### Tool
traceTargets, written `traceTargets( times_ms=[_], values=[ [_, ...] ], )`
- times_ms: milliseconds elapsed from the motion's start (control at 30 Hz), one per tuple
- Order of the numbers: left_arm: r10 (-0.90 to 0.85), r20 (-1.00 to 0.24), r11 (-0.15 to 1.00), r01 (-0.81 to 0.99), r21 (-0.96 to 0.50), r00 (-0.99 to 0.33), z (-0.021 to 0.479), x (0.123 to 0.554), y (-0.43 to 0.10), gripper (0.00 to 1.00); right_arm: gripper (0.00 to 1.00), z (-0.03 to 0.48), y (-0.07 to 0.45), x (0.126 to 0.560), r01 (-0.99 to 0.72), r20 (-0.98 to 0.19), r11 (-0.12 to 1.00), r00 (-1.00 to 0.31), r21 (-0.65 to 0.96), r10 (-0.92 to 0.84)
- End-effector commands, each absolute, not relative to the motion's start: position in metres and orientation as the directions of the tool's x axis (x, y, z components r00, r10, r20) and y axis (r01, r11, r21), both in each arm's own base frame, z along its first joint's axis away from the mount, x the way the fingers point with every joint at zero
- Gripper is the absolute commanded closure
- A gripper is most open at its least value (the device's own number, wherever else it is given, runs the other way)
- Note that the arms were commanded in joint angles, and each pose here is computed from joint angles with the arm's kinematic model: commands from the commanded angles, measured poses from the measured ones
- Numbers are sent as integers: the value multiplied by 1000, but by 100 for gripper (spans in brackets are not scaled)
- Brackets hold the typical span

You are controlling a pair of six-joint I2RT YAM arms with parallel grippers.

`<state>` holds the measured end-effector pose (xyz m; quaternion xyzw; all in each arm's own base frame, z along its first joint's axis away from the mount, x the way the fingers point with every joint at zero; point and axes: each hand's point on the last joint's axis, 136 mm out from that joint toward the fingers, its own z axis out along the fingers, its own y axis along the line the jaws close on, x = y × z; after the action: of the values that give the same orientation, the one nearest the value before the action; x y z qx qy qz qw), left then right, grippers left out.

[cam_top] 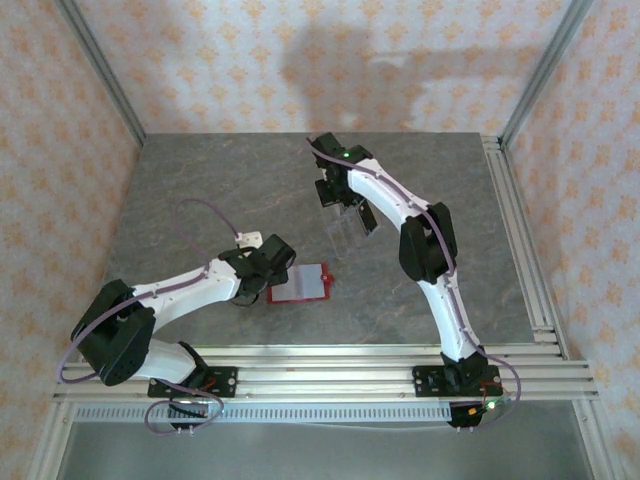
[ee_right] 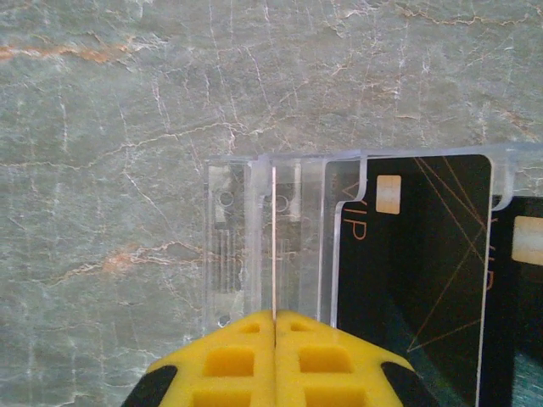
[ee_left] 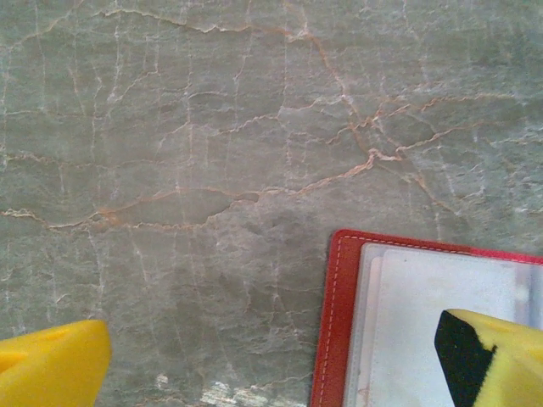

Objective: Put the credit cards into the card holder
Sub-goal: Pick up the credit card from the storage box, then insert the credit card into the card slot.

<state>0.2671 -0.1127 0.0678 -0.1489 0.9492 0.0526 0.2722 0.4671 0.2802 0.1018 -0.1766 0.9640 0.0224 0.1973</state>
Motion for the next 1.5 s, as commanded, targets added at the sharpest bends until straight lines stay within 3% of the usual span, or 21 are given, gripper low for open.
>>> traceTargets(
  times_ms=[0,300,633,900,1467],
  values=[
    [-236,-551,947,-316,54,-801,80,272,-105,0,100,162,288,459,-353,-468,934,-837,65,-283],
    [-172,-522,966,-247,78,-835,70,267,-105,0,100,226,305,407,-358,-561,862,-821,358,-108],
    [-162,-496,980,-199,21,-853,51,260,-115,0,100,170,317,320,-258,-454,660,-880,706,142],
    [-161,-483,982,-190,12,-861,41,255,-115,0,100,118,329,278,-203,-374,567,-905,798,202],
    [-180,-446,962,-252,107,-877,20,237,-92,0,100,81,337,266,-171,-330,484,-906,858,265]
  ],
)
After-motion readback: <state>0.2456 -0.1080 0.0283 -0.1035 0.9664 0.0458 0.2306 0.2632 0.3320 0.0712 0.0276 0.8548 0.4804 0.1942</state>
